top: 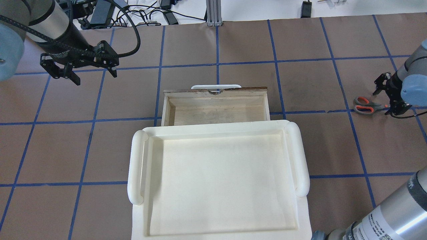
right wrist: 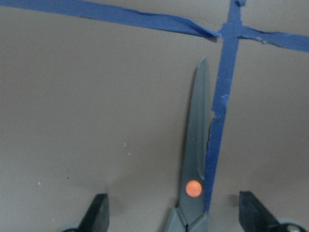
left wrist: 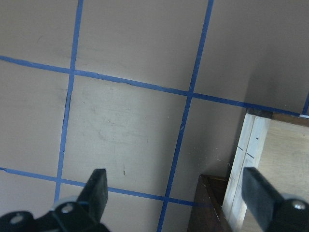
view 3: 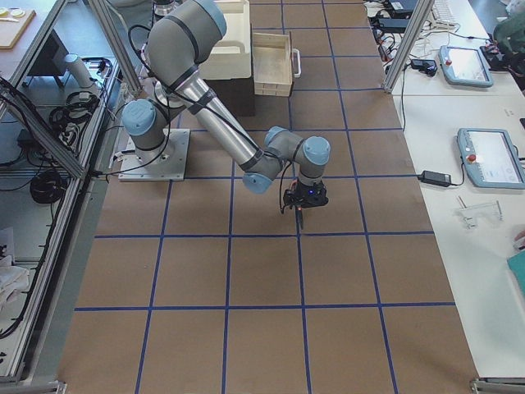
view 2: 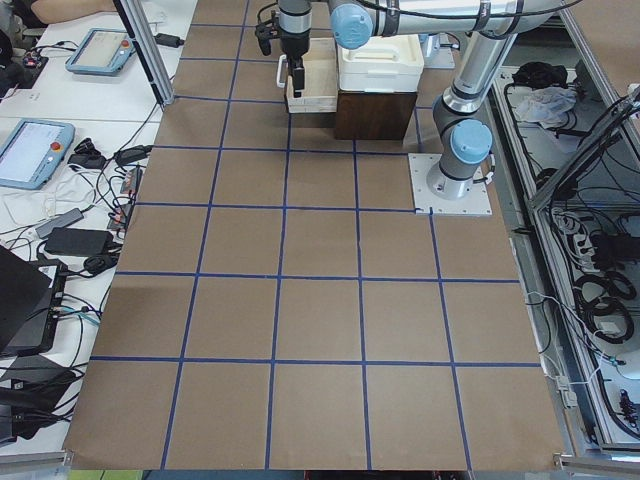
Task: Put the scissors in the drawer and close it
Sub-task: 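Lower the right gripper onto the scissors and close on the handles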
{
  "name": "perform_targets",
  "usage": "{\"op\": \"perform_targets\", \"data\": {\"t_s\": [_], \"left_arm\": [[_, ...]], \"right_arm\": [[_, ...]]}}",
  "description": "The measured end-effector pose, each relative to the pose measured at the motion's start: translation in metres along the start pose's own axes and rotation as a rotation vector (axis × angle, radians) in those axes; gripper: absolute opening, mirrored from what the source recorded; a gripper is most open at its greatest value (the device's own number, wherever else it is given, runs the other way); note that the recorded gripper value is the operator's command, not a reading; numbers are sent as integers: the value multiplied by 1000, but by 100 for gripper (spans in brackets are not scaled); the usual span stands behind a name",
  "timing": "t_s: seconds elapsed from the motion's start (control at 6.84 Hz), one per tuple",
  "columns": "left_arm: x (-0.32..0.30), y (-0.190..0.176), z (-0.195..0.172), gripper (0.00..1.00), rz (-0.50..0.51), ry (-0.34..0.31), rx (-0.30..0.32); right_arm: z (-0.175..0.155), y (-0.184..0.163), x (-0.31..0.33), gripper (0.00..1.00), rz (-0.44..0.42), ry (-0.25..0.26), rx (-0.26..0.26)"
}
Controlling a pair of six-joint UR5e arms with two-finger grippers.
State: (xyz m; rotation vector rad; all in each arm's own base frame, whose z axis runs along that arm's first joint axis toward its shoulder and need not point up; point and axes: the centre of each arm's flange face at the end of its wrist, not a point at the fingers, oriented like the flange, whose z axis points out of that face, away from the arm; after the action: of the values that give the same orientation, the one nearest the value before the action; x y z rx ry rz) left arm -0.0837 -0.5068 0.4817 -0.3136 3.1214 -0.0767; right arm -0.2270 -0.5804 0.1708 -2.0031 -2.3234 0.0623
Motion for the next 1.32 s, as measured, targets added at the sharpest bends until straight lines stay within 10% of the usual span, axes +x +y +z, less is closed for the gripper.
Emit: {"op": "perform_targets", "data": {"t_s": [0.29, 1.32], "left_arm": [[0, 0, -1, 100, 4, -3, 1], [0, 0, 0, 100, 6, -3, -1]], "right_arm": [[0, 2, -2, 85, 42, -14, -25], [-3, 7, -4, 19, 50, -47, -74]]}}
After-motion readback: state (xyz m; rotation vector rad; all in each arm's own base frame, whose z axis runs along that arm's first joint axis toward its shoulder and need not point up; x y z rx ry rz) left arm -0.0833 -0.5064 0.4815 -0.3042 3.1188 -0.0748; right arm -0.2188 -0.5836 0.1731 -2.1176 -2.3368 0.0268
